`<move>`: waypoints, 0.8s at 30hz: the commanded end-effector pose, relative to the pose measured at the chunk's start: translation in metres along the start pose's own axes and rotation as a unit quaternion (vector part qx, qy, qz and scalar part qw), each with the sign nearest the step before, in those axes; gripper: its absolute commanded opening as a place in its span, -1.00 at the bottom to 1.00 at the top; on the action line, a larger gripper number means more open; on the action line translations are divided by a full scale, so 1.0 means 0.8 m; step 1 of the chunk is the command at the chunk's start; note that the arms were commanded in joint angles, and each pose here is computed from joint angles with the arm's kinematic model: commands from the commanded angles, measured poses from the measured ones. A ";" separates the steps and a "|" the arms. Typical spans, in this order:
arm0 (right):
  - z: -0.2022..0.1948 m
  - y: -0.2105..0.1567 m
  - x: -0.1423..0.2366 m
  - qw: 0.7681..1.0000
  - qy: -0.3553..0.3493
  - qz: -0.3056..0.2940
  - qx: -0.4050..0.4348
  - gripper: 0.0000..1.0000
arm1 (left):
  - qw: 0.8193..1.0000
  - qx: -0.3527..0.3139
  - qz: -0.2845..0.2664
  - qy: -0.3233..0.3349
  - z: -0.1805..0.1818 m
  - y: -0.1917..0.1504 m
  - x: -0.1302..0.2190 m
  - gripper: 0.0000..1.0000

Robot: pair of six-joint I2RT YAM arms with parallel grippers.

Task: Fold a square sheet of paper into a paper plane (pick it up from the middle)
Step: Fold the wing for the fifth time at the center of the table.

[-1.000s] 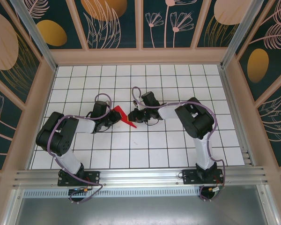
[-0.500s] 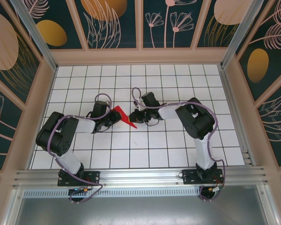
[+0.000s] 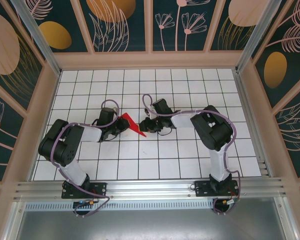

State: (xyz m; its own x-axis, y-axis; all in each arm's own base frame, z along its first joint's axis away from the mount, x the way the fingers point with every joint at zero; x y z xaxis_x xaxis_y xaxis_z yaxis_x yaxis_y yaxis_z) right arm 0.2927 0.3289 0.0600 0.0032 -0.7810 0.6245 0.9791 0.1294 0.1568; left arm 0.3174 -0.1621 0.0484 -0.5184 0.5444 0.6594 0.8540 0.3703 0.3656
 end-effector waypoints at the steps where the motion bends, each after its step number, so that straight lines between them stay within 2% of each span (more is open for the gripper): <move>1: 0.011 0.002 0.006 1.000 0.010 0.006 0.014 -0.47 | 0.997 0.021 0.036 0.068 0.040 -0.027 -0.011 -0.76; 13: 0.020 0.003 0.007 0.999 0.000 0.002 0.038 -0.45 | 0.997 0.022 0.038 0.070 0.042 -0.029 -0.012 -0.76; 20: 0.002 -0.010 0.000 0.999 -0.024 0.019 0.034 -0.70 | 0.997 0.022 0.038 0.071 0.043 -0.029 -0.012 -0.76; 24: -0.017 -0.016 -0.004 0.998 -0.052 0.023 0.025 -0.75 | 0.996 0.022 0.039 0.071 0.043 -0.030 -0.013 -0.76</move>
State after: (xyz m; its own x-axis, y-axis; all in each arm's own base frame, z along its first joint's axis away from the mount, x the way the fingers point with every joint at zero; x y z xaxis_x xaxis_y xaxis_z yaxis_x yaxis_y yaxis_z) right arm 0.2898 0.3294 0.0590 0.0141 -0.7574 0.6528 0.9654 0.1804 0.1884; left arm 0.3174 -0.1622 0.0480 -0.5177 0.5446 0.6599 0.8543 0.3703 0.3647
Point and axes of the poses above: each hand's point on the last joint's axis, 136 mm out from that joint toward the fingers, its own x axis back along the fingers, its own z axis along the line the jaws close on, y = z × x, the point moved 5 cm from there along x, back along the fingers, and after that the axes turned 5 degrees about -x, right-handed, at the moved point
